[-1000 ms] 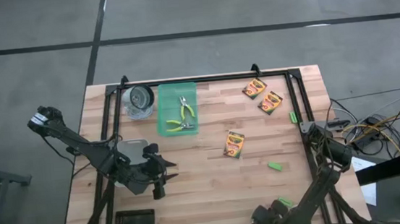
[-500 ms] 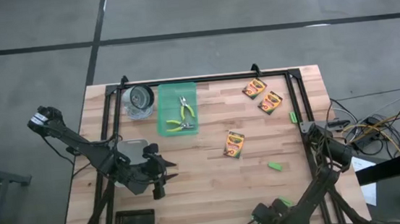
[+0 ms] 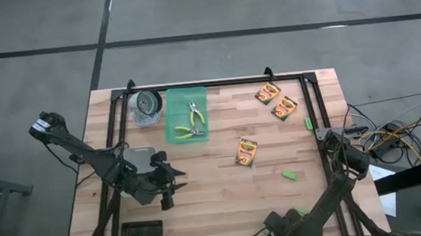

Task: Pick & Place School Supplies
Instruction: Put the green eraser into the black bin

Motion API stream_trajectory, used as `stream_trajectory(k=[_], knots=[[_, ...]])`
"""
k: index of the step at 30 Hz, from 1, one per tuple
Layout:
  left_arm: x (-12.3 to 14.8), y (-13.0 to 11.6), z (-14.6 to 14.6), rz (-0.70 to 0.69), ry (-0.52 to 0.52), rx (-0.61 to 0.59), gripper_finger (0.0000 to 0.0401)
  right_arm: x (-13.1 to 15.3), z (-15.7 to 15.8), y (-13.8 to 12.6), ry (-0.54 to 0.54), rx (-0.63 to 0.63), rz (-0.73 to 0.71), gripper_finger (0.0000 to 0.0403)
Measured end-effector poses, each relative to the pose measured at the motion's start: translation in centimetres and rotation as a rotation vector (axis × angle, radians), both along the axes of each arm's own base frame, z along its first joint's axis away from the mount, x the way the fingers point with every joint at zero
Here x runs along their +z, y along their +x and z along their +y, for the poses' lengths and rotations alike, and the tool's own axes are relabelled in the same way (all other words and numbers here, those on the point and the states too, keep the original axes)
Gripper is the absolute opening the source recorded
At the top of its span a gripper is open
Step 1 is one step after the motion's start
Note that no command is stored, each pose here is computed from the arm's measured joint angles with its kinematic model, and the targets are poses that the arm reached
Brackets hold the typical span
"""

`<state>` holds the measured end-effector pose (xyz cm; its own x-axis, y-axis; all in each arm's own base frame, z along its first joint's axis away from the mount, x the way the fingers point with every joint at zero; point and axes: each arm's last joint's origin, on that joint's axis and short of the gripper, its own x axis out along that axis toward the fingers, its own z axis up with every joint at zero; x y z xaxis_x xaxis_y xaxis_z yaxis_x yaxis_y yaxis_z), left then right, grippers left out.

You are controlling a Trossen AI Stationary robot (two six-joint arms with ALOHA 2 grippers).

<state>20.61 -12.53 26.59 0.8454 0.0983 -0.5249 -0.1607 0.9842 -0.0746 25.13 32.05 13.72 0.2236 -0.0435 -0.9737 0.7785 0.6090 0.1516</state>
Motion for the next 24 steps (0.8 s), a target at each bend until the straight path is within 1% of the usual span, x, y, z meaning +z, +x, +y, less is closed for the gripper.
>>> stream_trajectory(k=[12, 15, 18, 24], knots=[[-0.01, 0.00, 0.00, 0.000, 0.000, 0.000, 0.0165, -0.08, -0.17, -0.18, -0.008, 0.009, 0.031, 0.0092], [-0.01, 0.00, 0.00, 0.000, 0.001, 0.000, 0.0165, -0.03, -0.18, -0.18, -0.008, 0.009, 0.031, 0.0070], [-0.01, 0.00, 0.00, 0.001, 0.005, -0.003, 0.0165, 0.01, -0.19, -0.19, -0.007, 0.009, 0.030, 0.0064], [-0.01, 0.00, 0.01, 0.001, 0.006, -0.003, 0.0165, 0.18, -0.23, -0.13, 0.001, -0.016, 0.028, 0.0067]])
